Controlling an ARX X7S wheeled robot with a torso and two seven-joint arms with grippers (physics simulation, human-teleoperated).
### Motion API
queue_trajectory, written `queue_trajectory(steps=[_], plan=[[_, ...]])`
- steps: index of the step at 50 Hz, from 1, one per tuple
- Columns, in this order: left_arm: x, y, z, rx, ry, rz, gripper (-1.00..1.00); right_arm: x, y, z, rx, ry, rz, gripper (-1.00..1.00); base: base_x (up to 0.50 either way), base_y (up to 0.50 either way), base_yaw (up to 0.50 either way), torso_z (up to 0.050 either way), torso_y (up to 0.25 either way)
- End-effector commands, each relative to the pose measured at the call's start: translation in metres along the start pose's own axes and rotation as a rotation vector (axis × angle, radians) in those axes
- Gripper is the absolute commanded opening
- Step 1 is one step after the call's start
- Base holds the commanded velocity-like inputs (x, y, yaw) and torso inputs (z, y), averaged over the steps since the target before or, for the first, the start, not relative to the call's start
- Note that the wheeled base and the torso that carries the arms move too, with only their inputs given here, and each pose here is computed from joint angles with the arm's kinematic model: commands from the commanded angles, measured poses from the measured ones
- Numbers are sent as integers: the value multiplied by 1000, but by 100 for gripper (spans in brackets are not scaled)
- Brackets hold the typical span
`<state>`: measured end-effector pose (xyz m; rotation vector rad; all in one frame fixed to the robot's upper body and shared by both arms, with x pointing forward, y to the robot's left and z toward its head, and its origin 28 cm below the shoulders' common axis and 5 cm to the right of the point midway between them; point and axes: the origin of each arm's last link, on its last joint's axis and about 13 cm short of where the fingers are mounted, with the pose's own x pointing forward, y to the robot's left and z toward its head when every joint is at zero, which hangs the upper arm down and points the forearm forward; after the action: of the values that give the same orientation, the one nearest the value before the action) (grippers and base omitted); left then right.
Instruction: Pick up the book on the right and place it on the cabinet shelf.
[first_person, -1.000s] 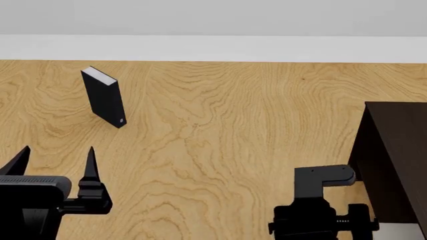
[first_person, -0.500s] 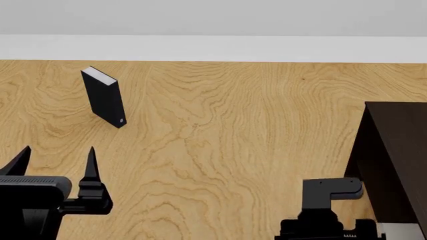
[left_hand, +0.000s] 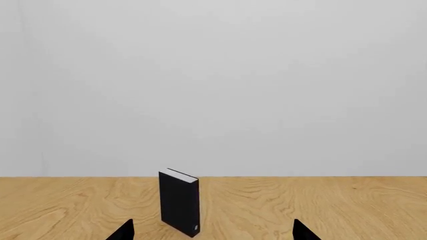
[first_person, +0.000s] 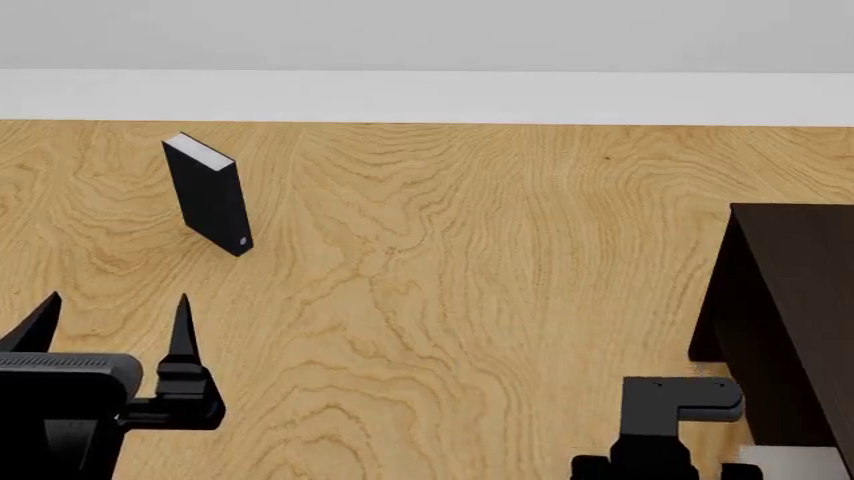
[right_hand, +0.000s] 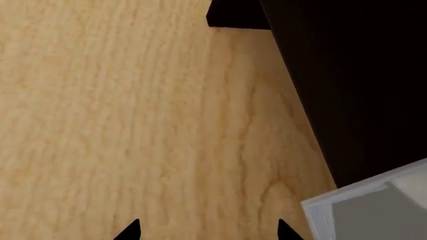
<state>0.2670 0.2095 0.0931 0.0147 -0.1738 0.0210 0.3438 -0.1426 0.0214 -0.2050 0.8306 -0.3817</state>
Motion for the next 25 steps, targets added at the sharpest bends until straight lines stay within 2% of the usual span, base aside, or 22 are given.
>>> queue_trajectory(steps=[1,25], plan=[[-1,0,0,1,1,-2,100,3,-12,-3,8,14,-51,100,0,0,-2,0,0],[0,0,0,2,1,0,100,1,-28,13,31,-76,-183,100,0,-1,-3,0,0]])
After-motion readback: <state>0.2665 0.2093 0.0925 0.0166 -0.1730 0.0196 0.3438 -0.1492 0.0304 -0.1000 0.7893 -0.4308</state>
